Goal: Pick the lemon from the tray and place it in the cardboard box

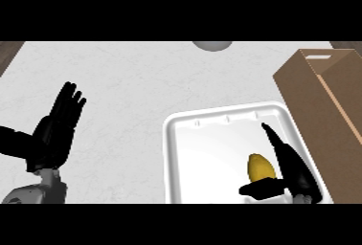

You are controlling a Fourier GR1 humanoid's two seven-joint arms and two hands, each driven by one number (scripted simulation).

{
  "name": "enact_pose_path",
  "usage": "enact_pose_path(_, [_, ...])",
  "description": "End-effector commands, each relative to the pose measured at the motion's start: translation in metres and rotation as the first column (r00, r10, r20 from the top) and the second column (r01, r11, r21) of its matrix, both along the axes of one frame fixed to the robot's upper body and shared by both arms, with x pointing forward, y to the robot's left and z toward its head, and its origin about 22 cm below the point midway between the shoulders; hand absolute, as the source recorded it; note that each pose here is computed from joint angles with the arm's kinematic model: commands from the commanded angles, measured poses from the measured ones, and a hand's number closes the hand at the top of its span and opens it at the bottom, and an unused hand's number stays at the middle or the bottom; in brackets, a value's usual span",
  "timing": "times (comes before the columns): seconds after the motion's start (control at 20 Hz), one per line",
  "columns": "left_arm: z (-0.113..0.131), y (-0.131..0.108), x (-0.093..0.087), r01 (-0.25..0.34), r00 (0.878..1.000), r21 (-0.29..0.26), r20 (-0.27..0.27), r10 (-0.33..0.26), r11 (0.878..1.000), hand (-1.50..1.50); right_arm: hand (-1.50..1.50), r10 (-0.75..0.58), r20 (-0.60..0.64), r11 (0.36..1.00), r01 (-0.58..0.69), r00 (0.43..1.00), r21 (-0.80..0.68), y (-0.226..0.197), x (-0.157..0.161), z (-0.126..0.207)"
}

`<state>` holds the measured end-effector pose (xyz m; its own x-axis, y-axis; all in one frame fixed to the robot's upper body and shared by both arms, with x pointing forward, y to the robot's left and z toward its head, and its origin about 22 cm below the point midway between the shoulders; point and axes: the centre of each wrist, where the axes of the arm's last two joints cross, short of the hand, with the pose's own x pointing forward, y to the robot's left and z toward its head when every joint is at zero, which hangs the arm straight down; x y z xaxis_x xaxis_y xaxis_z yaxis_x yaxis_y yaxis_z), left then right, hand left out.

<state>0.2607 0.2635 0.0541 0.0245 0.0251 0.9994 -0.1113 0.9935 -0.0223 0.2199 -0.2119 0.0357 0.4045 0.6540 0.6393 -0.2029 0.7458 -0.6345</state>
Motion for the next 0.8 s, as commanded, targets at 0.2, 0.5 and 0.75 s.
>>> enact_pose_path(0.2, [0.002,-0.005,0.011,-0.006,1.000,-0.016,-0.004,0.006,1.000,0.00,1.50,0.059,0.035,0.997,-0.057,0.998,-0.051,0.002,0.003,-0.016])
enact_pose_path(0.5, [0.009,-0.007,-0.008,-0.001,1.000,-0.001,0.000,0.001,1.000,0.00,1.50,0.085,0.099,0.985,-0.069,0.991,-0.160,0.006,0.005,-0.005])
enact_pose_path(0.75, [-0.001,-0.015,0.002,0.001,1.000,0.006,0.003,-0.001,1.000,0.00,1.50,0.346,0.149,0.909,-0.292,0.927,-0.297,0.094,0.010,0.048])
